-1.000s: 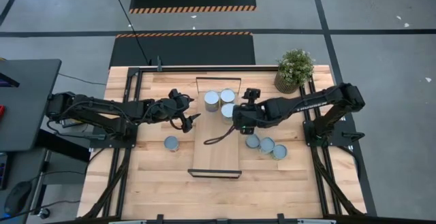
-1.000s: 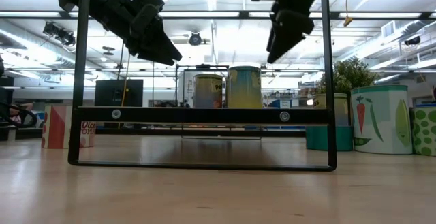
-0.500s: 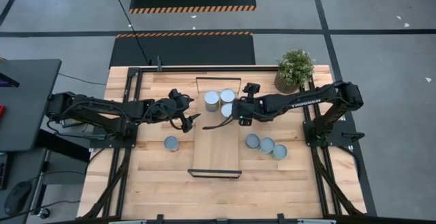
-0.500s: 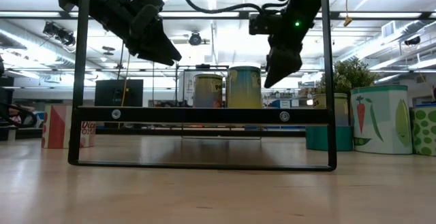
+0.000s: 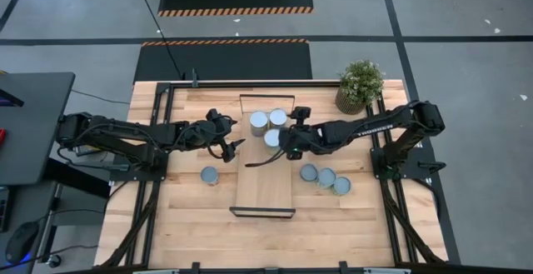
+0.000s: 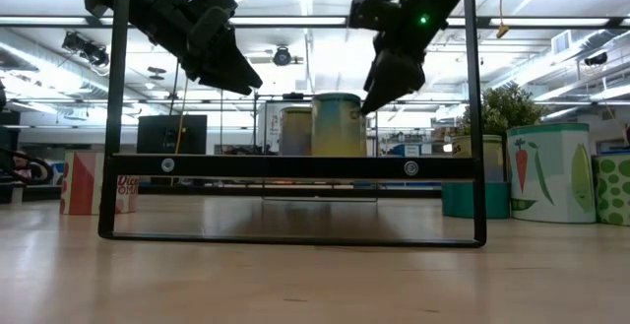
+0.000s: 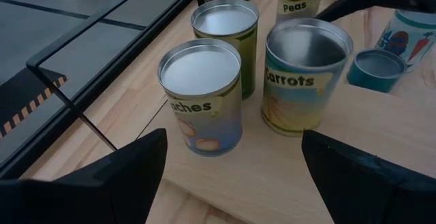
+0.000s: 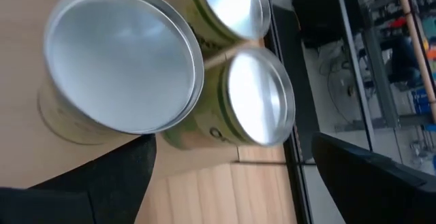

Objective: Pick and place cans onto a shelf
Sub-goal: Put the canned carrots on the shelf

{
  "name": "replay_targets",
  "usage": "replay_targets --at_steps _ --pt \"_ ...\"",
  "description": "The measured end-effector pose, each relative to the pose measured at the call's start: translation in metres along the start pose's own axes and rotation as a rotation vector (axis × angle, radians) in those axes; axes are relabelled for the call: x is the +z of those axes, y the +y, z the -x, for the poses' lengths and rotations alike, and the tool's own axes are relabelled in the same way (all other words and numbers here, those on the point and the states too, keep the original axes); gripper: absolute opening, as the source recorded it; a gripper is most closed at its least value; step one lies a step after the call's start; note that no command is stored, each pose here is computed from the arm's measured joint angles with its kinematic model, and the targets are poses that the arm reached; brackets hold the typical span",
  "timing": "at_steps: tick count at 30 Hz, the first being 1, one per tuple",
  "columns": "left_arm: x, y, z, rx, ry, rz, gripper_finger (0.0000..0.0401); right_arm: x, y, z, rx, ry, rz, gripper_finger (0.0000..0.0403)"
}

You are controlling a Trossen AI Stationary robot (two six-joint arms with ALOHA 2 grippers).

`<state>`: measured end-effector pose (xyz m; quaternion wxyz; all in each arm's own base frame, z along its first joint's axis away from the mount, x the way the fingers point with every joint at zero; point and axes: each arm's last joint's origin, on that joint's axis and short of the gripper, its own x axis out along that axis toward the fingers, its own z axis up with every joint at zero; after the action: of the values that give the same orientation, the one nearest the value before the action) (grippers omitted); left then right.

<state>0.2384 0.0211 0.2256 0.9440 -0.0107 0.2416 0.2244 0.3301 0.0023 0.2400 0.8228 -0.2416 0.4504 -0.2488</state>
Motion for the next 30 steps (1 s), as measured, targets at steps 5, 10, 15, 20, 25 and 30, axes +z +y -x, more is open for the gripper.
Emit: replay_targets --at_steps 5,10,15,20,25,30 --pt "0.000 0.000 0.000 0.000 0.000 0.001 0.0345 0.005 0.003 0.003 0.001 -0.048 0.007 0.0399" --pt "0.000 0.000 0.000 0.000 0.000 0.004 0.0345 0.005 0.003 0.003 0.002 -0.048 0.000 0.0399" --pt "0.000 0.000 0.000 0.000 0.000 0.001 0.0345 0.002 0.004 0.003 0.009 -0.018 0.016 0.0399" --pt "0.000 0.000 0.000 0.000 -0.002 0.001 0.0345 0.004 0.005 0.003 0.058 -0.044 0.001 0.0399" --pt "0.000 0.000 0.000 0.000 -0.002 0.006 0.0345 0.010 0.004 0.003 0.050 -0.091 -0.010 0.0399" --pt "0.000 0.000 0.000 0.000 -0.002 0.006 0.0345 0.014 0.003 0.003 0.047 -0.129 0.002 0.0399"
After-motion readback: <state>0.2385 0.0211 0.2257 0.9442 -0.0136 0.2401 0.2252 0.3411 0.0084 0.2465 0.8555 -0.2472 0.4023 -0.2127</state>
